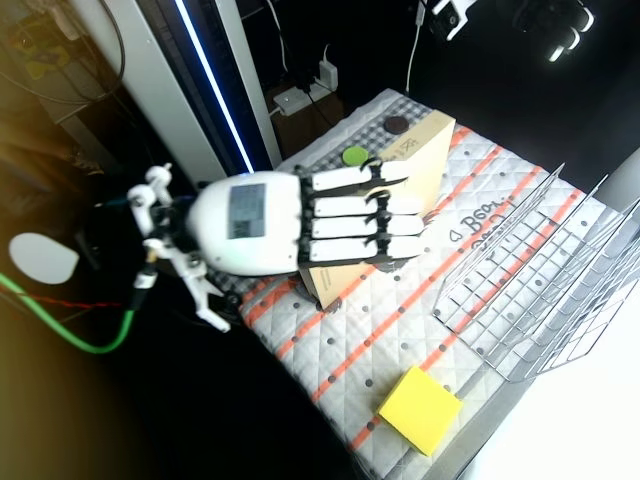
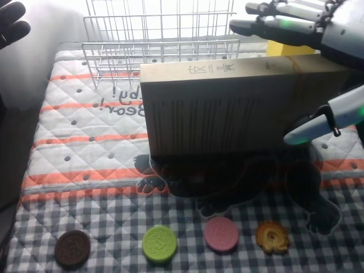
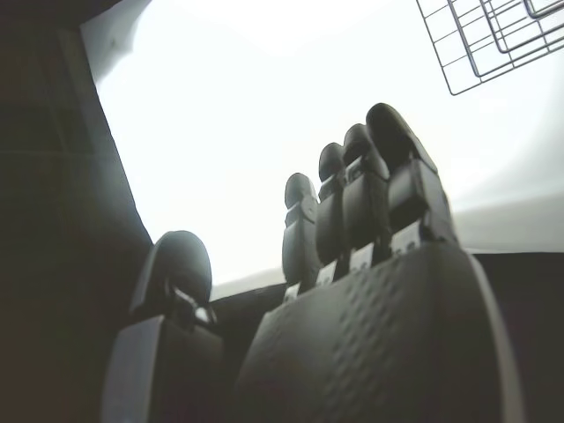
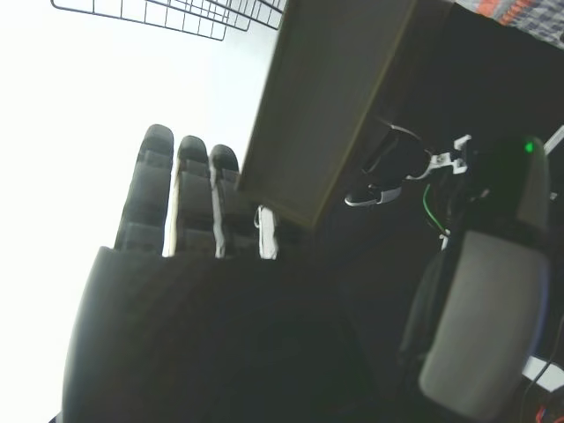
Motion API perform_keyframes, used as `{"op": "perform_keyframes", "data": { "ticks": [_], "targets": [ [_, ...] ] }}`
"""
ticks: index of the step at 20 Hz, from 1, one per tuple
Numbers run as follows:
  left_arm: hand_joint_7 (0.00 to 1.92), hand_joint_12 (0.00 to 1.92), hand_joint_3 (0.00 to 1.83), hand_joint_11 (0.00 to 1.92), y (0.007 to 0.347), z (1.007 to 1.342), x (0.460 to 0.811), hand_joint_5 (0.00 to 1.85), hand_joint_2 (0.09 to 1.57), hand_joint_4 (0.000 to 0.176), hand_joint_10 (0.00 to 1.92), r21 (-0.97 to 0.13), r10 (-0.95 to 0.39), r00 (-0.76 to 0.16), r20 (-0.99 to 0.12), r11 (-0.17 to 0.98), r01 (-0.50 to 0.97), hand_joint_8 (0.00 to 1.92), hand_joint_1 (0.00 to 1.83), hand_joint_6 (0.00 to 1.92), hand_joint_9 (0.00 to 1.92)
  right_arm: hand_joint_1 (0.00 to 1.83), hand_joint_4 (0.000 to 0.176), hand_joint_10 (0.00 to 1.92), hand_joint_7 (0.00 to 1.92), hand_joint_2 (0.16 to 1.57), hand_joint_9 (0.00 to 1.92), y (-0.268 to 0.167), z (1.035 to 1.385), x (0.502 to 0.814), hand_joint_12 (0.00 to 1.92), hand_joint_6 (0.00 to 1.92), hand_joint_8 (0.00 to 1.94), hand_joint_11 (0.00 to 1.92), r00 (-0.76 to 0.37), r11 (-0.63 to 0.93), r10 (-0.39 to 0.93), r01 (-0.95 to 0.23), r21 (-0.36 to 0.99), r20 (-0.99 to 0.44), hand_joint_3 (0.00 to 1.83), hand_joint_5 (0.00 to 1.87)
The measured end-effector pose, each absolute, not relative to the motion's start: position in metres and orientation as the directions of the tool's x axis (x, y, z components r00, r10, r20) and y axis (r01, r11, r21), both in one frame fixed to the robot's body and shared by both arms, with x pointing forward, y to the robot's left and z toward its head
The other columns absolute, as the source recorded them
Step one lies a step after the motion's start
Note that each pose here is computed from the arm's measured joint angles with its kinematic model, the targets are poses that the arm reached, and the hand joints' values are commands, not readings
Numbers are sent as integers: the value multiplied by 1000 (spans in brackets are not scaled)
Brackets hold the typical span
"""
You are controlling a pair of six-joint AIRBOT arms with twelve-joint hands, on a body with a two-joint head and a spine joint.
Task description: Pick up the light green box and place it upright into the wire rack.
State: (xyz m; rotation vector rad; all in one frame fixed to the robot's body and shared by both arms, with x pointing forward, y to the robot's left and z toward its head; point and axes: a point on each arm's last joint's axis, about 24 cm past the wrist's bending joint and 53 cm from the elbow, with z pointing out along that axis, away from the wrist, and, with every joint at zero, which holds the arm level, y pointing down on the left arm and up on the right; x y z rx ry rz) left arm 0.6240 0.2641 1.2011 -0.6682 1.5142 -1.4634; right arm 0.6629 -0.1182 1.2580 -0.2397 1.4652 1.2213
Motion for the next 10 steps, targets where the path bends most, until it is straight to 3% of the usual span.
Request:
{"op": "perform_keyframes", "data": {
  "ticks": [2,3,5,6,7,9,10],
  "targets": [
    [302,719,3,0,264,1200,624,327,1178,114,1,-968,-863,-450,-231,156,196,1,415,0,256,679,163,0,0,775,0,-110,1261,663,9,0,0,17,-319,436,447,-738,515,-836,13,0],
    [300,718,3,0,264,1199,624,330,1180,108,1,-969,-863,-451,-229,155,194,0,420,1,256,687,168,0,0,775,0,-108,1261,664,10,0,0,18,-317,441,435,-741,506,-843,11,0],
    [304,745,0,0,262,1196,624,338,1166,115,2,-970,-862,-454,-224,153,188,1,423,3,263,728,136,0,8,771,0,-101,1263,666,13,0,3,23,-315,444,413,-749,491,-854,6,0],
    [307,748,0,0,262,1195,624,344,1161,117,1,-970,-862,-456,-224,153,187,2,426,4,261,749,165,0,3,777,0,-98,1264,666,2,0,1,4,-313,444,403,-755,483,-860,7,0],
    [309,751,0,0,262,1194,624,352,1156,110,3,-971,-861,-456,-223,154,184,3,442,7,265,767,174,0,9,780,0,-95,1264,666,0,0,3,0,-311,444,397,-758,477,-864,7,0],
    [316,771,0,0,262,1194,624,369,1145,102,3,-971,-862,-456,-223,154,184,2,457,5,272,777,148,10,99,781,63,-94,1262,666,34,0,9,63,-307,450,379,-763,464,-873,2,0],
    [317,773,0,0,262,1194,624,375,1145,89,4,-971,-862,-456,-223,154,184,2,457,7,275,794,105,17,184,808,180,-94,1261,667,108,0,6,178,-307,457,374,-760,462,-875,2,22]
  ]
}}
